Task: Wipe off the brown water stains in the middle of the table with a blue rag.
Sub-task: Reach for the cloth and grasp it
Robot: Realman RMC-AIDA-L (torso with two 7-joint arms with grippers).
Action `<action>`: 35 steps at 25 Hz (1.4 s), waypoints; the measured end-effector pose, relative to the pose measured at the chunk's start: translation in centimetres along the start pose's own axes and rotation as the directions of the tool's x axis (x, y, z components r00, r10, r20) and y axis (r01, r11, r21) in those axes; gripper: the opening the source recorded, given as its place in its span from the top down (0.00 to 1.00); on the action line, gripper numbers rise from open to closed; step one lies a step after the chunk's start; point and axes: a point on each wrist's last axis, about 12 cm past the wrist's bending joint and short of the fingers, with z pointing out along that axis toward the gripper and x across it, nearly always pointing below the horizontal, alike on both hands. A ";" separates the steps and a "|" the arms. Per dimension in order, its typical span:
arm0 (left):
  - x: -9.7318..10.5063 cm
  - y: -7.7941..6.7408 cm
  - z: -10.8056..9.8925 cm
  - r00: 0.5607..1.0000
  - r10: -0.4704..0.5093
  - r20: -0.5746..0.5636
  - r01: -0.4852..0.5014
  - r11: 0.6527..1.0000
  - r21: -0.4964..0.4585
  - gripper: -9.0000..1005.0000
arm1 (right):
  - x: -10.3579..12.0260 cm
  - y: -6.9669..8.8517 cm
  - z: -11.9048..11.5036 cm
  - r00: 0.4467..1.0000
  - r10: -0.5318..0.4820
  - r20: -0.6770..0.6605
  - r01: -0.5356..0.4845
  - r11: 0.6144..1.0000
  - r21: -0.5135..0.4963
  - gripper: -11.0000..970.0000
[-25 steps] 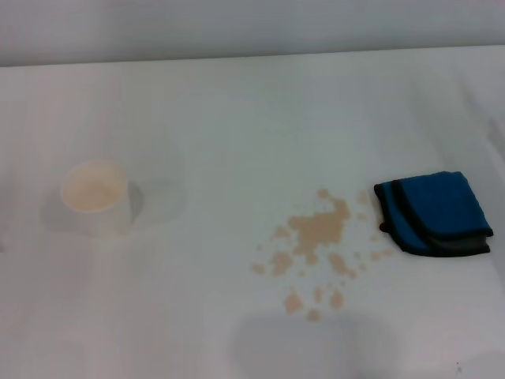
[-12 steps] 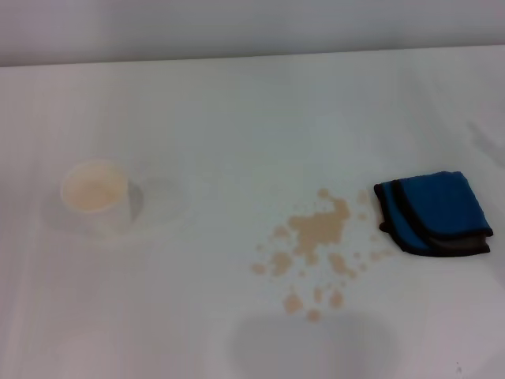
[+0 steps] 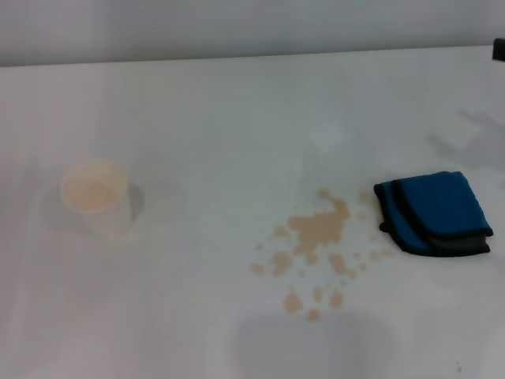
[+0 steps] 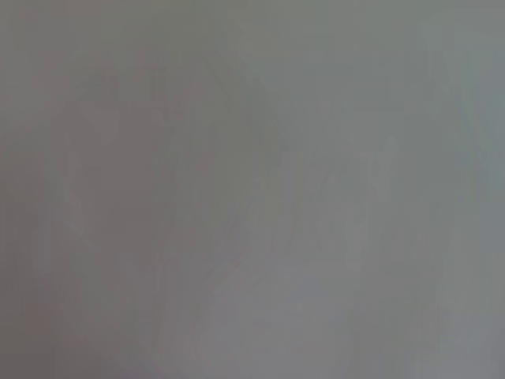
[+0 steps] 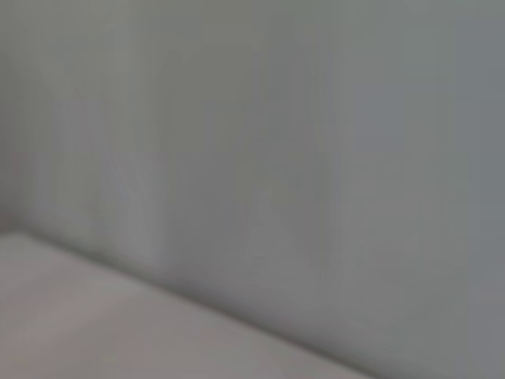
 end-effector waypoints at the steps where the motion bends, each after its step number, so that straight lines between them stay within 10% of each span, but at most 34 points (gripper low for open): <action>1: 0.0 0.0 0.1 1.000 -0.001 -0.004 0.001 1.000 0.000 0.12 | -0.7 0.4 0.1 0.999 -0.003 -0.035 0.003 1.000 -0.005 0.10; 11: 0.0 -0.6 1.6 1.000 0.001 -0.015 -0.001 1.000 0.024 0.12 | -5.2 5.4 4.0 0.911 -0.097 -0.401 0.070 0.994 -0.082 0.10; 26: 0.4 -0.9 2.4 0.998 0.009 -0.064 -0.007 1.000 0.027 0.12 | 0.1 9.8 13.5 0.590 -0.208 -0.780 0.082 0.977 -0.198 0.10; 35: 0.7 -1.4 2.5 0.996 0.024 -0.085 -0.019 0.998 0.061 0.12 | 2.1 9.8 15.3 0.496 -0.216 -0.841 0.160 0.975 -0.156 0.11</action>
